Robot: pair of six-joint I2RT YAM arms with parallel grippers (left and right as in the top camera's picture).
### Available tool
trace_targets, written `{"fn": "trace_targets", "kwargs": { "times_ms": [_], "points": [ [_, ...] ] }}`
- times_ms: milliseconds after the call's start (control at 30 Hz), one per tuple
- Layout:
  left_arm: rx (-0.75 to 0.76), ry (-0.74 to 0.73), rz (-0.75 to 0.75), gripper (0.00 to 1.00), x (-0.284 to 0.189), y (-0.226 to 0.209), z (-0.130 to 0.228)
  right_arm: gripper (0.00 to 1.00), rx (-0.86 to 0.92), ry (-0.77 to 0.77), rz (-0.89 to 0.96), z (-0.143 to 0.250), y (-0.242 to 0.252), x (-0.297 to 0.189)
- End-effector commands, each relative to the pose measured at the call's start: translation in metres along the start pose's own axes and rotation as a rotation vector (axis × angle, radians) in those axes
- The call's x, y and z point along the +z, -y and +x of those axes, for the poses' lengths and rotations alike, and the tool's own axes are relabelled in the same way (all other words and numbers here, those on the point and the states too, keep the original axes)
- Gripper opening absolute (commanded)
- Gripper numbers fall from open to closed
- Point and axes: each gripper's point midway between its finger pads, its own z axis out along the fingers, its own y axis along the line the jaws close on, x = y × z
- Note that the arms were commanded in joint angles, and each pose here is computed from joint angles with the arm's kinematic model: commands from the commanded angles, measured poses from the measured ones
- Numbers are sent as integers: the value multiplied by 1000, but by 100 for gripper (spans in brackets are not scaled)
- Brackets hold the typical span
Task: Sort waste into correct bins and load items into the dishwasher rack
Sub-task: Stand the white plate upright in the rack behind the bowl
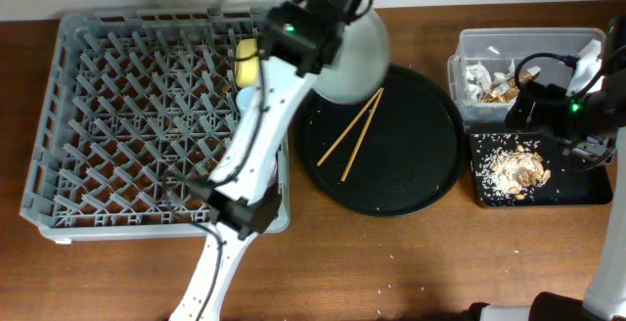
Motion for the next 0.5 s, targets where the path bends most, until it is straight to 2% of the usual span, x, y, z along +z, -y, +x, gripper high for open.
{"fn": "trace_targets", "kwargs": {
  "times_ms": [0, 67, 267, 467],
  "points": [
    [-17, 112, -470, 0, -31, -114, -25, 98, 8, 12, 12, -3, 3, -2],
    [-52, 115, -656, 1, -37, -161, -26, 99, 8, 12, 12, -3, 3, -2],
    [-174, 63, -769, 1, -4, -236, -20, 98, 8, 12, 12, -3, 3, -2],
    [-133, -41, -765, 1, 50, -237, -1, 98, 8, 12, 12, -3, 3, -2]
  ]
}}
